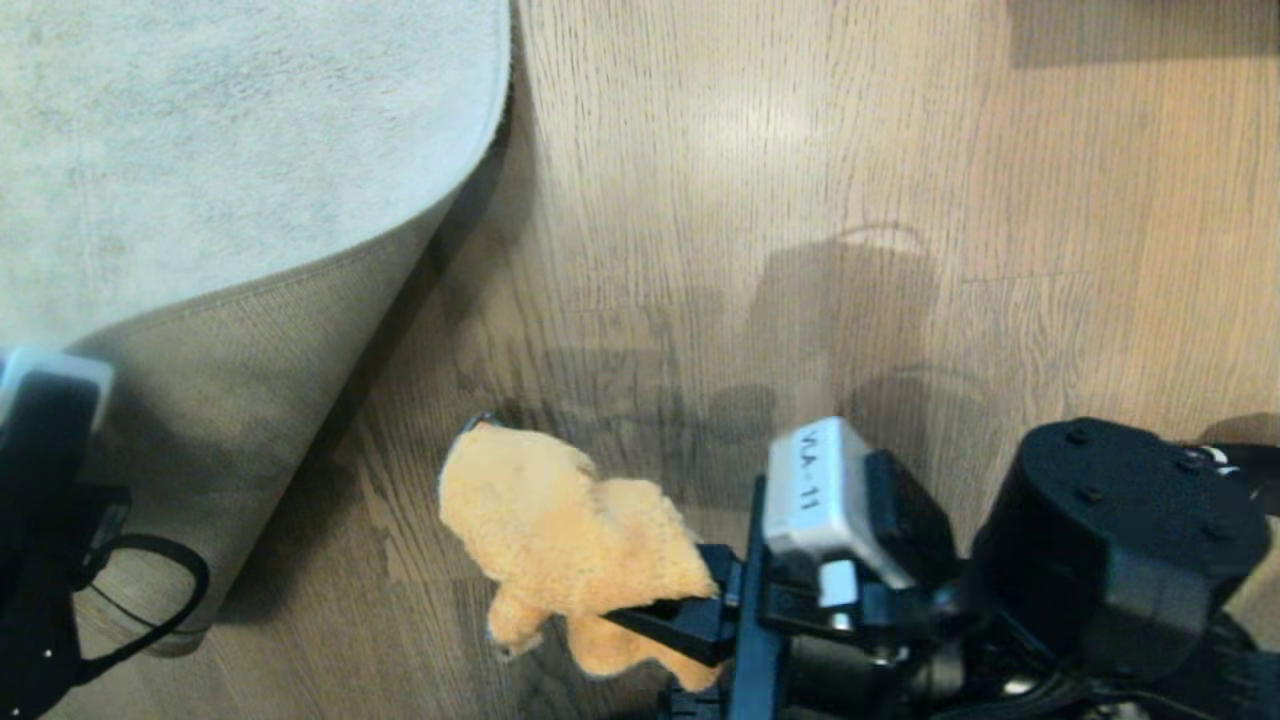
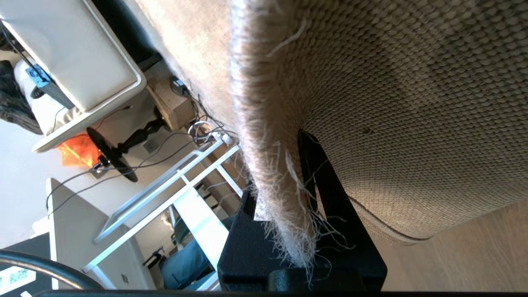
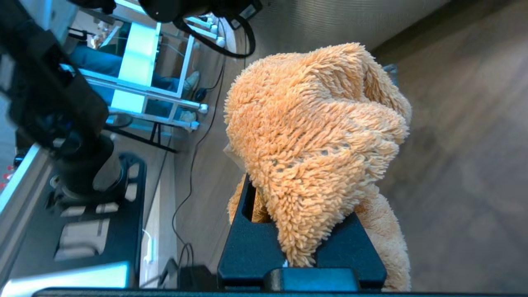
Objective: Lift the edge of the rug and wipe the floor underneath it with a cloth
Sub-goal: Wipe the floor under the carpet with a rag
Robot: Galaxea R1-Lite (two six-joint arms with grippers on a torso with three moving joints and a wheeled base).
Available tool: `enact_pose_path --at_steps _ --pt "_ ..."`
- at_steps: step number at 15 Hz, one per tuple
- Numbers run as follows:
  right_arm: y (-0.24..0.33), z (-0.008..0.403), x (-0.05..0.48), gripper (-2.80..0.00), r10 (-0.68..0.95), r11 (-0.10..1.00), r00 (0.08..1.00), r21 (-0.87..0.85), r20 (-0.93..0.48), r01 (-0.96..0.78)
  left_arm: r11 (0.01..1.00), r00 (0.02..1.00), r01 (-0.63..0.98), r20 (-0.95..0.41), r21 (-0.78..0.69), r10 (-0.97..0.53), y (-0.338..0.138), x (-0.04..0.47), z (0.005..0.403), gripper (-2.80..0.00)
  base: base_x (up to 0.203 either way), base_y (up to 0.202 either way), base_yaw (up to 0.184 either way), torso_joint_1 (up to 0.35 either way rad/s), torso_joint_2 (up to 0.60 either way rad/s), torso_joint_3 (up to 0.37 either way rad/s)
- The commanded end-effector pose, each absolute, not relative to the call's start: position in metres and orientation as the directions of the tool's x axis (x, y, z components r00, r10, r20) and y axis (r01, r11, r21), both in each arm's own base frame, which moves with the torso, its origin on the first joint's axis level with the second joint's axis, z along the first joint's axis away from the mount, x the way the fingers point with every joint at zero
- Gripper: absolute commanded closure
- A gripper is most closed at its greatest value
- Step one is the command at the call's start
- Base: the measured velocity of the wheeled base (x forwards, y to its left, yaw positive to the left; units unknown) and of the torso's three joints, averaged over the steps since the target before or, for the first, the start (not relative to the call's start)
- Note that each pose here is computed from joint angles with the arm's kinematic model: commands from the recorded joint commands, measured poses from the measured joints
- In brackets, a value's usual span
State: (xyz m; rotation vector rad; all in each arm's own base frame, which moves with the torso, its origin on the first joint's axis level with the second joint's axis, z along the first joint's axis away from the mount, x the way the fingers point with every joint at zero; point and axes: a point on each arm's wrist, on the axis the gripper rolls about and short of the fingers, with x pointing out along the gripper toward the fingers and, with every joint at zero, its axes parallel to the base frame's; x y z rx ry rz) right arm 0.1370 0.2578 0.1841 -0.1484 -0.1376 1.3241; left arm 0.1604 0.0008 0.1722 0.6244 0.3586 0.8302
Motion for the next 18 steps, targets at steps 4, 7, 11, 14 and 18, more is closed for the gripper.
enact_pose_path --at_steps 4,7,11,14,18 --pt "0.336 0.145 0.123 0.00 0.983 0.166 0.178 -0.176 -0.053 -0.970 0.507 0.625 -0.569 -0.060 0.647 0.778 0.000 0.164 0.171 0.00 0.000 0.000 0.000 0.000 0.00 0.000" --pt "0.371 0.132 0.107 0.00 0.984 0.160 0.170 -0.181 -0.045 -0.971 0.507 0.624 -0.570 -0.062 0.647 0.779 0.000 0.164 0.170 0.00 0.000 0.000 0.000 0.000 0.00 0.000" --pt "0.387 0.108 0.103 0.00 0.985 0.150 0.162 -0.180 -0.056 -0.972 0.508 0.624 -0.570 -0.062 0.645 0.779 0.000 0.164 0.170 0.00 0.000 0.000 0.000 0.000 0.00 0.000" --pt "0.395 0.085 0.103 0.00 0.964 0.221 0.243 -0.184 -0.106 -0.958 0.508 0.623 -0.566 -0.066 0.649 0.779 0.000 0.166 0.168 0.00 0.000 0.000 0.000 0.000 0.00 0.000" --pt "0.407 0.056 0.087 0.00 0.962 0.185 0.216 -0.182 -0.168 -0.966 0.509 0.624 -0.561 -0.070 0.653 0.778 0.000 0.166 0.168 0.00 0.000 0.000 0.000 0.000 0.00 0.000"
